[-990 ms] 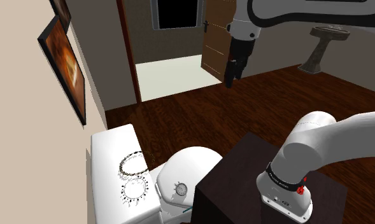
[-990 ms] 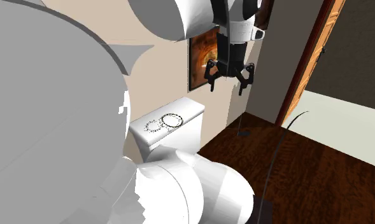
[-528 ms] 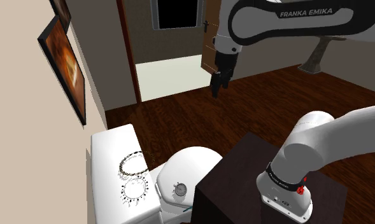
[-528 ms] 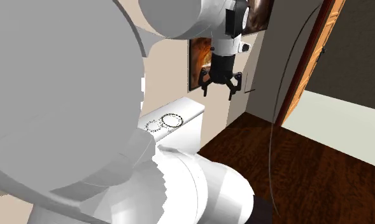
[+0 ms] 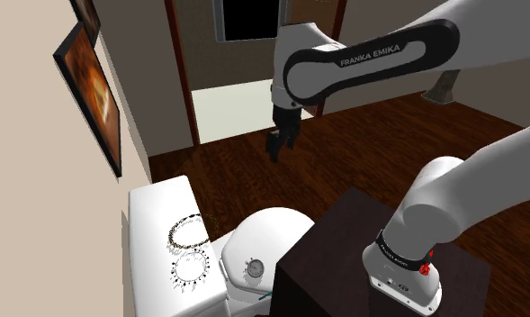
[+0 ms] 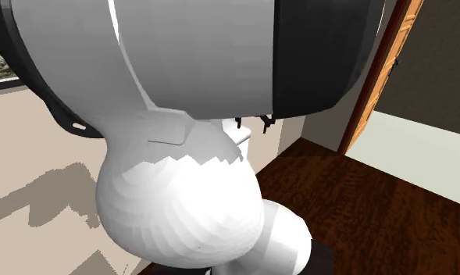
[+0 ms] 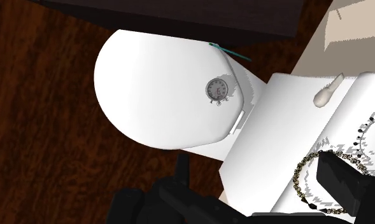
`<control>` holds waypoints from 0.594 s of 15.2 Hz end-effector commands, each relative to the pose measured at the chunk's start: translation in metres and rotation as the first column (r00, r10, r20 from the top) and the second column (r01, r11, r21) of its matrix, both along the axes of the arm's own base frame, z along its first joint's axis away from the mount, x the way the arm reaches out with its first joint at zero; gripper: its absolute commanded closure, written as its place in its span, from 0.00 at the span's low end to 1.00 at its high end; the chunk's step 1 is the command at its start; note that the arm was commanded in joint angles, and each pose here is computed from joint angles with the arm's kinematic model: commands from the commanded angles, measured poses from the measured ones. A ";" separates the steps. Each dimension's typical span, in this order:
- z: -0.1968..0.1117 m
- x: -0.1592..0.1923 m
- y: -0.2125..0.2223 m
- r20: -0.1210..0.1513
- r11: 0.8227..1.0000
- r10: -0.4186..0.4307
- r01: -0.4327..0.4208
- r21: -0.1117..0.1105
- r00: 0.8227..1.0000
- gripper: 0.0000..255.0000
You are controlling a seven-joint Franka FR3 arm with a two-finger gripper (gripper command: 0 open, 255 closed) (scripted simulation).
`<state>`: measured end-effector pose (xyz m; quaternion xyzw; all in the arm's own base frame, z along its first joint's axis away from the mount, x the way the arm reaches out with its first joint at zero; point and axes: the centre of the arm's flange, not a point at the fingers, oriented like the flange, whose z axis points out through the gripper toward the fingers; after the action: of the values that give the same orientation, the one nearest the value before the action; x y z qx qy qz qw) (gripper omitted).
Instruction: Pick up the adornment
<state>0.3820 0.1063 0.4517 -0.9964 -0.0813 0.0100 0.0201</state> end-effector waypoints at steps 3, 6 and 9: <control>-0.035 0.024 0.028 -0.002 1.000 0.000 0.000 0.012 1.000 0.00; -0.062 0.041 0.049 -0.005 1.000 0.000 0.000 0.020 1.000 0.00; -0.089 0.059 0.071 -0.007 1.000 0.001 0.000 0.028 1.000 0.00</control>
<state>0.4335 0.1694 0.3724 -0.9960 -0.0819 0.0126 0.0322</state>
